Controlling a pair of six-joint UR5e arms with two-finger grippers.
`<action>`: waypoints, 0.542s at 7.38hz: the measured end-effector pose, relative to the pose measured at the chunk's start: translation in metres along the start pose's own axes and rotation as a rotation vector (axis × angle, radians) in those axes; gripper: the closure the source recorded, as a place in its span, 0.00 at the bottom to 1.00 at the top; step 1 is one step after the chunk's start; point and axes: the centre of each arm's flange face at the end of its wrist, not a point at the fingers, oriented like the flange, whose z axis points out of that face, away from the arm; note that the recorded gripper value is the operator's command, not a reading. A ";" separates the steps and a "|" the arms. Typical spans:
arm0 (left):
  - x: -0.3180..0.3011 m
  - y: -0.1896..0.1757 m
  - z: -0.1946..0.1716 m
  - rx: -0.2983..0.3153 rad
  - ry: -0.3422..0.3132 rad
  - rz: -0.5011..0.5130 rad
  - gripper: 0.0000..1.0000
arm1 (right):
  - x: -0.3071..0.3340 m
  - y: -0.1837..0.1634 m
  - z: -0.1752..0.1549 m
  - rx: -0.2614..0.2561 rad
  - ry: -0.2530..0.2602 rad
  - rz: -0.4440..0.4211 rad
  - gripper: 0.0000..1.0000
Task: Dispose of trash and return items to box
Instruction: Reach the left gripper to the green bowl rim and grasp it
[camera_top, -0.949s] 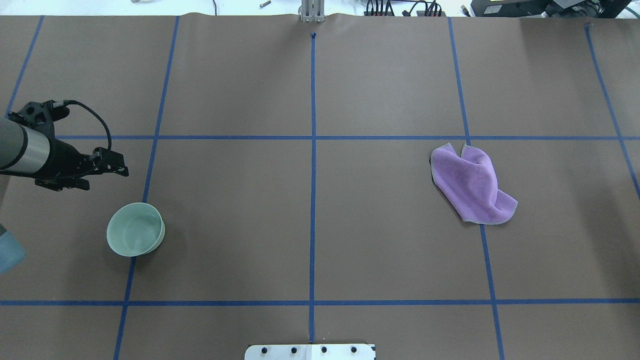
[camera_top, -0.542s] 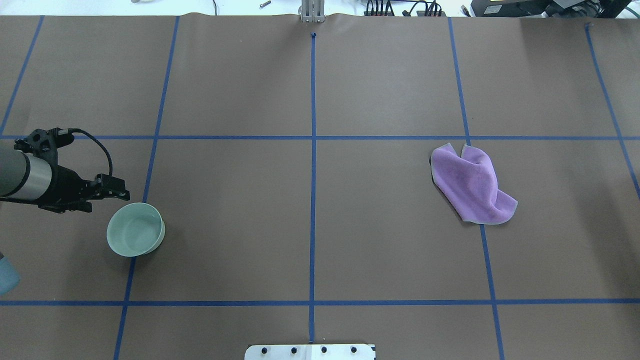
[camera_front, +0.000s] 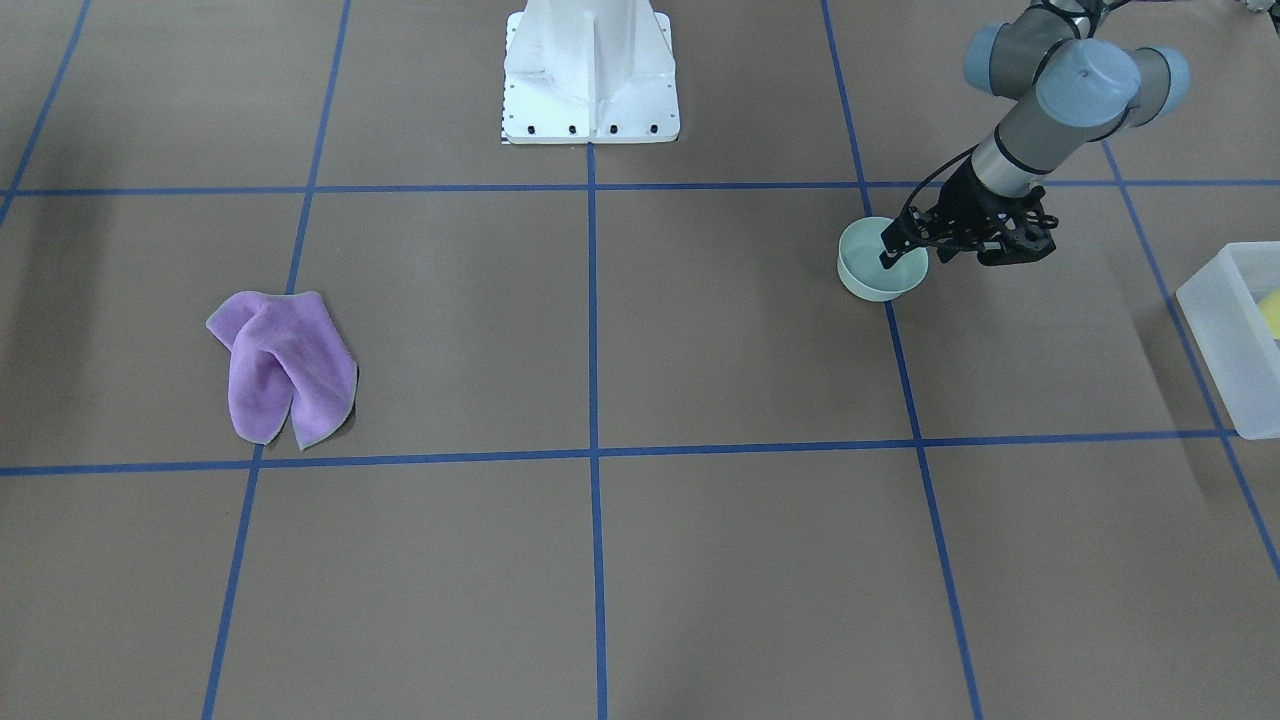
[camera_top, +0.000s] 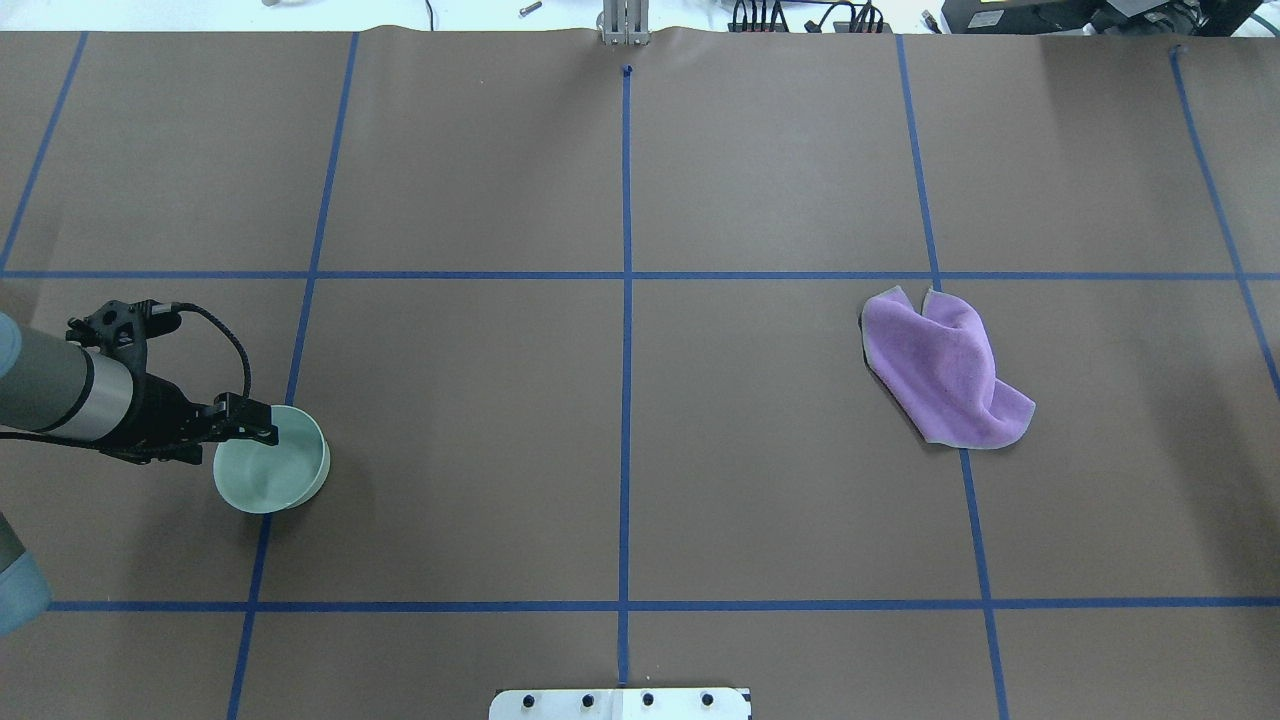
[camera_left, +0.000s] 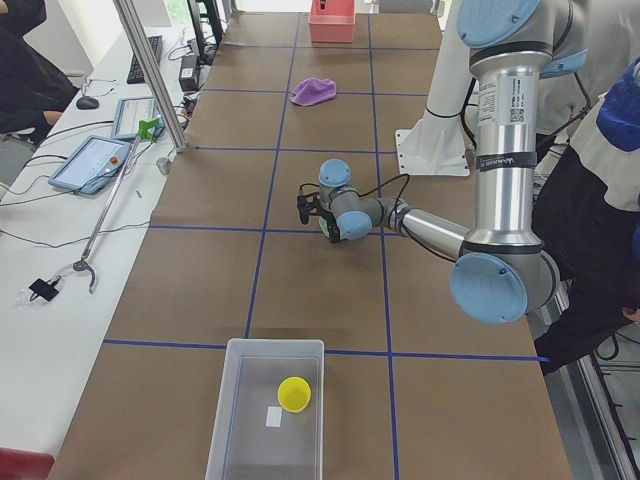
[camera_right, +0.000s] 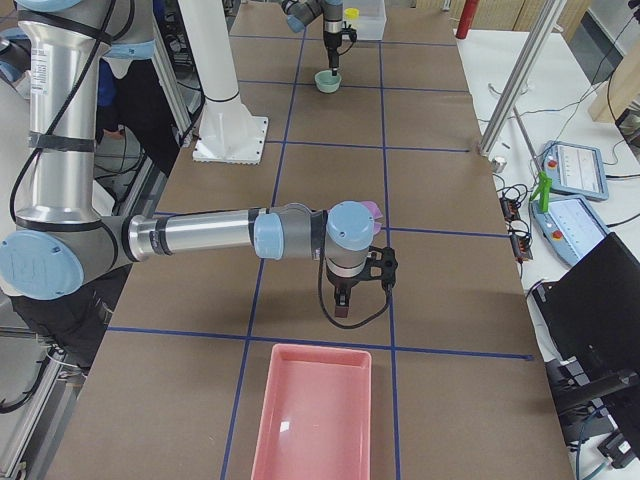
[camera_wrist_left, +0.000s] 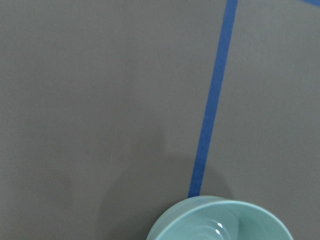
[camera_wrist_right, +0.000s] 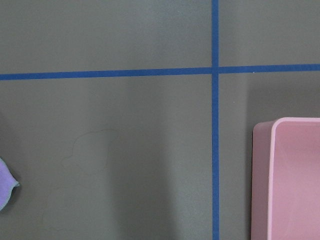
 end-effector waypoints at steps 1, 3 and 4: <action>-0.002 0.003 0.003 -0.007 -0.006 0.002 0.38 | 0.000 0.000 0.000 -0.001 -0.003 0.000 0.00; -0.005 0.008 0.007 -0.017 -0.014 0.005 0.94 | 0.000 0.000 0.000 -0.001 -0.005 -0.001 0.00; -0.005 0.009 0.008 -0.019 -0.016 0.006 1.00 | -0.001 0.000 0.000 -0.001 -0.005 -0.002 0.00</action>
